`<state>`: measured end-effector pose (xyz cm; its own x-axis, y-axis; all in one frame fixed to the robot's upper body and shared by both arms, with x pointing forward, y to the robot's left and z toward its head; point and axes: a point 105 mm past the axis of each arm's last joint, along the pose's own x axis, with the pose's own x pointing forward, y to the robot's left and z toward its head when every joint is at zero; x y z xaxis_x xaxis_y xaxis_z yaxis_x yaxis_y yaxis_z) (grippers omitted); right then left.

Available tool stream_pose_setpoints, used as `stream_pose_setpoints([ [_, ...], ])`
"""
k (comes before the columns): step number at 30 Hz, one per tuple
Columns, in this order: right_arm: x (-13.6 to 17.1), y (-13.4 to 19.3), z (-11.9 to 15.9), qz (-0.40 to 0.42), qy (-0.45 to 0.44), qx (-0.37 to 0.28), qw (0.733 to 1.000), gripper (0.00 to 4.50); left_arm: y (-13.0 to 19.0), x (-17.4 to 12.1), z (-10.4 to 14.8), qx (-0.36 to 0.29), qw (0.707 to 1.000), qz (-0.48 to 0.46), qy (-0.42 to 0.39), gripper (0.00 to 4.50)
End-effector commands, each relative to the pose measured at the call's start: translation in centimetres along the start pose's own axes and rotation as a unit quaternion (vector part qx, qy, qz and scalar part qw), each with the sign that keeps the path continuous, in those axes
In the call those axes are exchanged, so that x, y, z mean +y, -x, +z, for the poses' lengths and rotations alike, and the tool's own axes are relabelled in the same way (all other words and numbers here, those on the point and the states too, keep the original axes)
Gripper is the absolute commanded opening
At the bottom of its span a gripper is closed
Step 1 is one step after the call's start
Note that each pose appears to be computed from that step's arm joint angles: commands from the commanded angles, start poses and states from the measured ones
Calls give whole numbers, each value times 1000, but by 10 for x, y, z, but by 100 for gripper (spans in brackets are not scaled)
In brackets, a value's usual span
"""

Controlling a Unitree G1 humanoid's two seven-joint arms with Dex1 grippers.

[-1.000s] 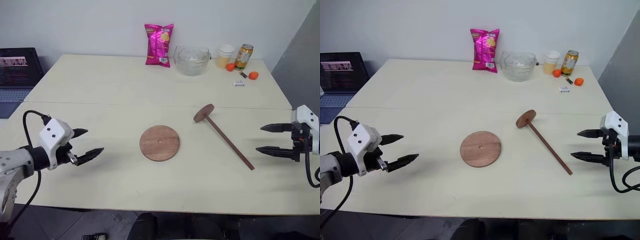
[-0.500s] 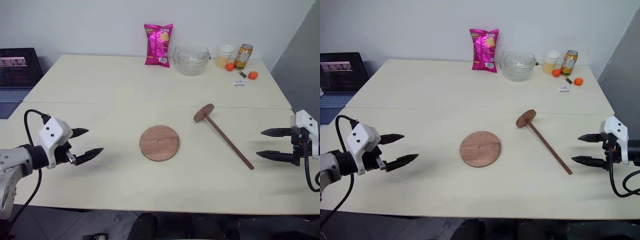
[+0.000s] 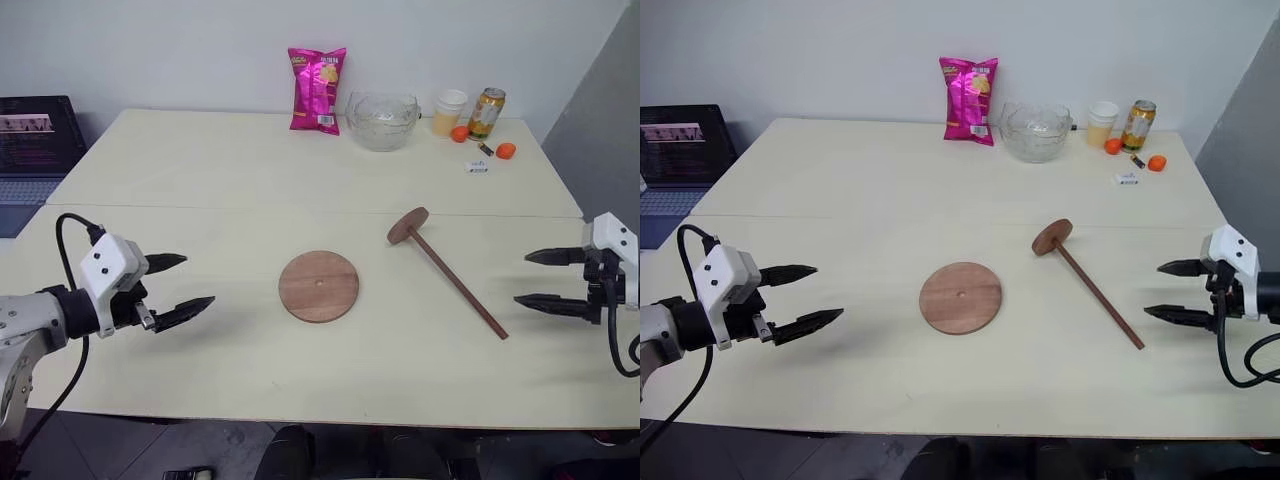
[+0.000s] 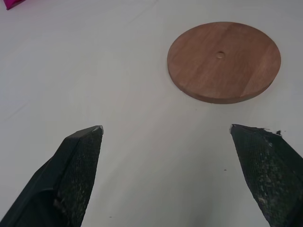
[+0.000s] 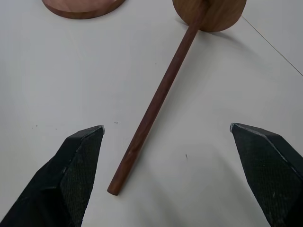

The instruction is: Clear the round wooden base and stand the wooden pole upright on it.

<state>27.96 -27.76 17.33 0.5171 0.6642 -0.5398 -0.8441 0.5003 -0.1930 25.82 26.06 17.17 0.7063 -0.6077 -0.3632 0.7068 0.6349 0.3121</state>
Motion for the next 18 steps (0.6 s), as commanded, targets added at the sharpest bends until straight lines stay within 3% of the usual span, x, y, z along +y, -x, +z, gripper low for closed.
stream_pose_setpoints([
  [1,-6,6,13,-13,25,-7,1000,449,3,0,15,-15,1000,1,-22,450],
  [12,-4,9,32,-9,63,-4,998,449,-16,-20,35,-45,996,-69,-34,450],
  [18,8,-11,36,1,81,15,997,449,-36,-34,47,-63,990,-110,-58,450],
])
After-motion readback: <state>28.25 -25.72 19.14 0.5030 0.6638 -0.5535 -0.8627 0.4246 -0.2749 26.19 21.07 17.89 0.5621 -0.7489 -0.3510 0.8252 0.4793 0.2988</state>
